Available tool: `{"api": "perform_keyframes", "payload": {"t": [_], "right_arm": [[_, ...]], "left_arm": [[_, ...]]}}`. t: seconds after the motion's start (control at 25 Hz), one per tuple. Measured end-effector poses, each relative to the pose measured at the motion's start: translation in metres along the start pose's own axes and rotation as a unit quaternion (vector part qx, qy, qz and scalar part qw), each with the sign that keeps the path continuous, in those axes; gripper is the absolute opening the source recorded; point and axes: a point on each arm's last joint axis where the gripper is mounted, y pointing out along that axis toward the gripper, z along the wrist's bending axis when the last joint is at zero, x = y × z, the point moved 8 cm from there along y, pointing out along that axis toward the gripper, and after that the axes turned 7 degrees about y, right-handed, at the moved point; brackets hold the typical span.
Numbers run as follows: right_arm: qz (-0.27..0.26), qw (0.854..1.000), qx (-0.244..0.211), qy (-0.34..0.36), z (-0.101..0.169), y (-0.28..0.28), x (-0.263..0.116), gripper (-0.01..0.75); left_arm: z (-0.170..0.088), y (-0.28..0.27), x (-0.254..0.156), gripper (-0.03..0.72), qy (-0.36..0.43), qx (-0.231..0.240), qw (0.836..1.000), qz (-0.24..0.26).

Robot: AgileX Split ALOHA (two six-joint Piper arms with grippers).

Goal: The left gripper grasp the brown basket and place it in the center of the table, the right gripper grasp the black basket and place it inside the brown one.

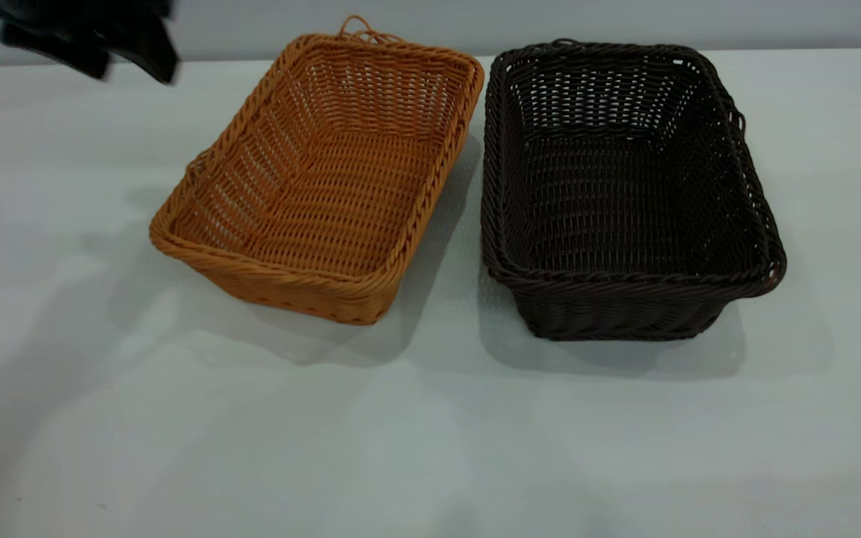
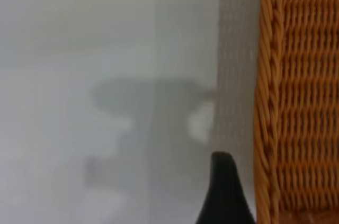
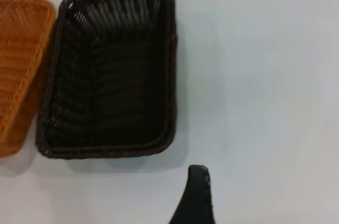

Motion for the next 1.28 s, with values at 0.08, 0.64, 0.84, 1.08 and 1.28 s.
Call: {"api": "perform_keyframes", "payload": {"t": [0.08, 0.64, 0.84, 1.08, 1.28], "right_arm": [[0.027, 1.0, 0.004, 0.016, 0.002, 0.015, 0.001, 0.592], [0.215, 0.966, 0.065, 0.13, 0.025, 0.105, -0.02, 0.592], [0.27, 0.935, 0.111, 0.2, 0.042, 0.136, -0.028, 0.592], [0.358, 0.876, 0.128, 0.296, 0.072, 0.172, -0.059, 0.592], [0.399, 0.831, 0.116, 0.37, 0.105, 0.202, -0.09, 0.592]], "left_arm": [[-0.005, 0.022, 0.004, 0.467, 0.007, -0.004, 1.0, 0.006], [-0.019, 0.13, 0.002, 0.428, 0.035, -0.019, 0.998, 0.044], [-0.023, 0.134, 0.01, 0.158, 0.036, -0.021, 0.998, 0.036], [-0.022, 0.114, 0.039, 0.083, 0.036, -0.023, 0.999, 0.012], [-0.008, 0.08, 0.069, 0.082, 0.041, -0.007, 0.999, -0.033]]}}
